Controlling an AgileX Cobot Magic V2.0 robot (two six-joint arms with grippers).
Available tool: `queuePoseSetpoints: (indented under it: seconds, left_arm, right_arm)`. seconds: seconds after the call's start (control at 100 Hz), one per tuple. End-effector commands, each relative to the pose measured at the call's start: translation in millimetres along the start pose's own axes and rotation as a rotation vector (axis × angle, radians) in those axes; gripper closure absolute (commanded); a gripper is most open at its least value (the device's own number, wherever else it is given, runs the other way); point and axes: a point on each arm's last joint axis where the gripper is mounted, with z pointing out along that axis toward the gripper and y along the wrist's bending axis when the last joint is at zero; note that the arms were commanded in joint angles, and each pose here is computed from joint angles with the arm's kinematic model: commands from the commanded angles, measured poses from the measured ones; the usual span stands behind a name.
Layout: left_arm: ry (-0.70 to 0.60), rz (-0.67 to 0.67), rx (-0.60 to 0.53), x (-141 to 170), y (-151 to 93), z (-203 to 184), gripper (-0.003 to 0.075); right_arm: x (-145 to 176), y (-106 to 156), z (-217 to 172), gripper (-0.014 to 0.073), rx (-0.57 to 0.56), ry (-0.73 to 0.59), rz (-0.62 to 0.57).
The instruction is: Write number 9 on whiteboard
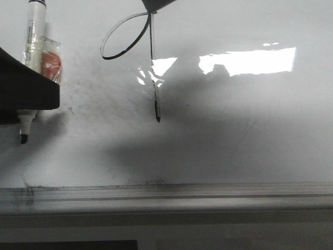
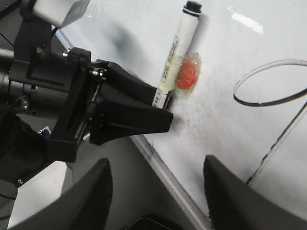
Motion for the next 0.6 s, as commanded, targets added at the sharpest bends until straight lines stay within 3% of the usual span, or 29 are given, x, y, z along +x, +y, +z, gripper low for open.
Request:
queuePoseSetpoints:
  seconds: [0.0,0.11,0.25,0.32,0.4,0.5,0.55,0.59]
  left_arm:
    - [-0.093,-0.023,-0.001,-14,-2,-3,0.0296]
    - [-0.118,-0.025,0.014,-16,-4,-9,0.0226]
    - [-0.157,-0.026,0.041,-21,-6,-18,0.0218]
    - [-0.185,-0.019,0.060,-23,-8,-25,0.0219]
    - [-0.217,0.015,0.083,-26,-10,-33,0.0232]
    - [-0.267,0.044,0.117,-30,-13,-47,0.0332]
    - [-0.290,0.060,0.134,-31,-14,-53,0.0447]
    - [-0.305,0.078,0.144,-32,-14,-57,0.0570]
  right_arm:
    - [-17,3,-14,0.0233,0.001,-0.107,-0.013]
    - [-16,3,-13,0.0233,0.000,-0.102,-0.014]
    - [-16,4,-14,0.0241,-0.001,-0.102,-0.014]
    - [-17,4,-18,0.0305,-0.001,-0.115,-0.016]
    - [-16,4,-25,0.0445,0.006,-0.147,-0.028]
    - [-7,3,-35,0.0606,0.022,-0.194,-0.039]
    - [0,1,-41,0.0669,0.035,-0.228,-0.046]
    - [7,1,-47,0.0665,0.042,-0.257,-0.052]
